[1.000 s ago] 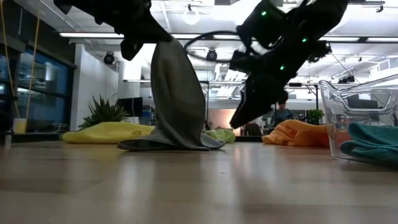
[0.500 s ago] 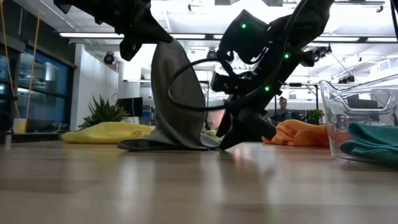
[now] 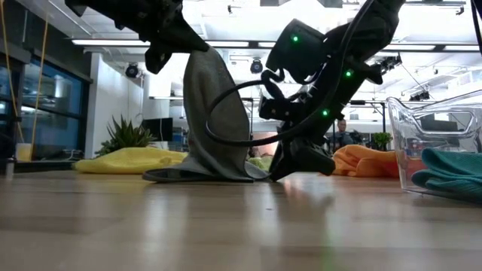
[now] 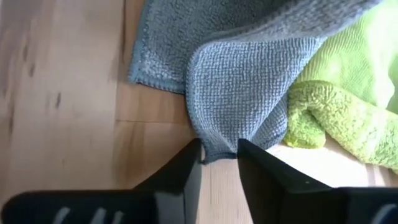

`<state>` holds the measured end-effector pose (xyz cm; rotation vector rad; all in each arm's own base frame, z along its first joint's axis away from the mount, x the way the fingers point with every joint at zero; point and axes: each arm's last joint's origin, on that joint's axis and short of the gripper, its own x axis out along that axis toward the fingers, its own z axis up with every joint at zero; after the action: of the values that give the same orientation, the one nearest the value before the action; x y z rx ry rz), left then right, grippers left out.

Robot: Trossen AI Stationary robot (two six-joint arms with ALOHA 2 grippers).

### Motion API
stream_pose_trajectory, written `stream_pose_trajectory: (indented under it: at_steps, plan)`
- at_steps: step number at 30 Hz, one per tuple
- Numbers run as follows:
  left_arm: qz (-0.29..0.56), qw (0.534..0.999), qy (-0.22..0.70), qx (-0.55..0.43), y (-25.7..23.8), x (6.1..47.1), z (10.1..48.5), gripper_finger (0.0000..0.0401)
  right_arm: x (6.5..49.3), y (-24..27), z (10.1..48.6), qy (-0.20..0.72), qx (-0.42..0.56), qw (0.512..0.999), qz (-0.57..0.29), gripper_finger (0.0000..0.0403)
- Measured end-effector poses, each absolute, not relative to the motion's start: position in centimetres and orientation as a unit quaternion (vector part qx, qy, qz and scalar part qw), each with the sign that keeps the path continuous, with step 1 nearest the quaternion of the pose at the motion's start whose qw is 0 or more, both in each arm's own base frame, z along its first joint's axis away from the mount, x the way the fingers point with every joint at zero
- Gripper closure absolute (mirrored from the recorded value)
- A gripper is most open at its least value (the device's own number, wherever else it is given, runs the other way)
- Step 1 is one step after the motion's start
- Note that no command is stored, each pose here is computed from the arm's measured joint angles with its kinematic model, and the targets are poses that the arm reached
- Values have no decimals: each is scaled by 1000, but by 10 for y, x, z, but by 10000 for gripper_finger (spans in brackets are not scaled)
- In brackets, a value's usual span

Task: Fold microfiber towels
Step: Fold the gray microfiber cloth

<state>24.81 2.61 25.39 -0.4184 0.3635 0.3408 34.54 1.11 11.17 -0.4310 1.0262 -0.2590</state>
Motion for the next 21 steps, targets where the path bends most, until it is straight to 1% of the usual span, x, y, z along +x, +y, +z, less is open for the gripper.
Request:
stream_pose_trajectory:
  at_steps: [4,8,9,11,14,16,21]
  plan:
    - [165,948,179,-206,26,248,254,401,345,11,111,485,-192,843,-129,338]
    - [165,947,179,-207,26,248,254,401,345,11,111,484,-165,849,-136,388]
    - [166,946,178,-212,26,248,254,401,345,11,111,484,-154,851,-135,395]
    - [164,944,178,-225,26,248,254,401,344,11,111,483,-134,854,-137,395]
    - [141,946,185,-226,24,248,254,401,341,11,119,502,-111,846,-140,400]
    - [126,949,195,-213,23,246,254,401,335,9,130,512,-94,842,-140,400]
    - [132,952,213,-177,27,228,269,401,313,4,192,471,-35,875,-102,402]
